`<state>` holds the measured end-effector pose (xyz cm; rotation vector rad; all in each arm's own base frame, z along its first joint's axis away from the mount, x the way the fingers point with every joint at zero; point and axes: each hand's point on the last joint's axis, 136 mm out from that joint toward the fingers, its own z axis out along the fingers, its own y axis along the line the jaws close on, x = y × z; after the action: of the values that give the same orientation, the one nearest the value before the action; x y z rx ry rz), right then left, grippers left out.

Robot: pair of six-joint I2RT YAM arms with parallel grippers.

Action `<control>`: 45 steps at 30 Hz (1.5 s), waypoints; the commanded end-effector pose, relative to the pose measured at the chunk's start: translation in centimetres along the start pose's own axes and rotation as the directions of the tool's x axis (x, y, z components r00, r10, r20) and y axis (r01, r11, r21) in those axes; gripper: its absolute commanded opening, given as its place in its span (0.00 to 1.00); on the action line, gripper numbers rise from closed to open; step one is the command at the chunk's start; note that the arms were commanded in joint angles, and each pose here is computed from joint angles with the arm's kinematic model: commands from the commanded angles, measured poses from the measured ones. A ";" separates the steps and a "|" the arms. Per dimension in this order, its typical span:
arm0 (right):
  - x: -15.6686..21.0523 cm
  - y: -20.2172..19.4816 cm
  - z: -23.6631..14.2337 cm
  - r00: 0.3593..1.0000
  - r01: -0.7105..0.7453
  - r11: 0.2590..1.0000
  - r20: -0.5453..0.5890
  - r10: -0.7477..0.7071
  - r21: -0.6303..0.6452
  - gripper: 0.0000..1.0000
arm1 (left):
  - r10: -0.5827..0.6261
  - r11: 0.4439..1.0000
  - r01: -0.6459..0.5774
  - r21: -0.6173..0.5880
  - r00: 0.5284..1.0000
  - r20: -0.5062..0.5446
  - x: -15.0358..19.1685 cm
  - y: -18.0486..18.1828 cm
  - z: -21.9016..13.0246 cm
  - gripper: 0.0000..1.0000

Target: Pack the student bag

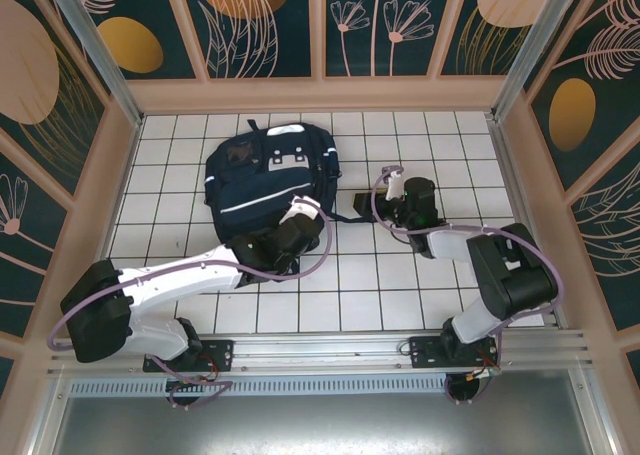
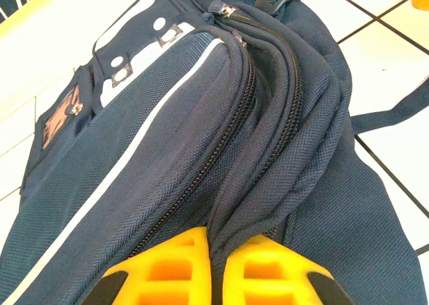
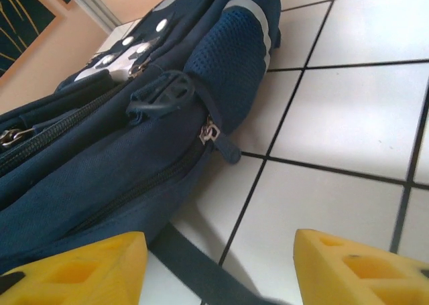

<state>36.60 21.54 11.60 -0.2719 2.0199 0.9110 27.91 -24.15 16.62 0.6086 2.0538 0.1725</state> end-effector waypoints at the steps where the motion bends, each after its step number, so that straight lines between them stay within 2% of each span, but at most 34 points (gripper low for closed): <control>1: -1.3 2.0 1.3 0.998 0.054 0.994 0.027 -0.052 -0.099 0.53 | -0.057 0.993 0.064 -0.098 0.996 0.076 -2.2 3.6 -2.0 0.00; 3: -1.0 2.6 2.0 0.999 0.054 0.989 0.014 -0.052 -0.134 0.50 | -0.061 0.994 0.068 -0.087 0.994 0.089 -2.5 3.9 -2.6 0.00; 7: -0.9 3.4 3.0 0.999 0.046 0.980 0.013 -0.044 -0.193 0.51 | -0.059 0.995 0.066 -0.068 0.993 0.105 -2.9 4.3 -3.3 0.00; 18: 1.3 2.8 7.0 0.996 0.059 0.982 -0.052 -0.069 -0.178 0.45 | -0.060 0.996 0.066 -0.054 0.992 0.115 -3.2 4.5 -4.0 0.00; 25: 1.3 2.8 8.4 0.996 0.058 0.978 -0.058 -0.071 -0.201 0.45 | -0.062 0.997 0.067 -0.041 0.991 0.116 -3.2 4.4 -4.1 0.00; 32: 0.9 3.9 9.1 0.996 0.065 0.957 -0.045 -0.080 -0.282 0.52 | -0.056 0.998 0.060 -0.036 0.993 0.108 -3.0 4.3 -3.9 0.00; 35: 0.7 4.3 9.1 0.996 0.066 0.950 -0.035 -0.080 -0.305 0.43 | -0.055 0.997 0.060 -0.041 0.993 0.105 -2.9 4.4 -3.8 0.00; 40: 0.5 4.2 8.6 0.996 0.072 0.955 -0.020 -0.081 -0.286 0.20 | -0.056 0.997 0.061 -0.046 0.993 0.101 -2.7 4.5 -3.7 0.00; 43: 0.5 4.1 8.0 0.996 0.078 0.962 -0.013 -0.084 -0.263 0.02 | -0.060 0.997 0.065 -0.048 0.993 0.099 -2.7 4.6 -3.6 0.00; 45: 0.4 3.9 7.5 0.996 0.082 0.968 -0.005 -0.086 -0.237 0.00 | -0.065 0.996 0.070 -0.047 0.993 0.096 -2.6 4.6 -3.5 0.00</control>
<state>39.05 30.08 8.70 -0.5019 1.9592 1.1394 26.61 -22.24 18.95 0.6473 2.0430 0.1421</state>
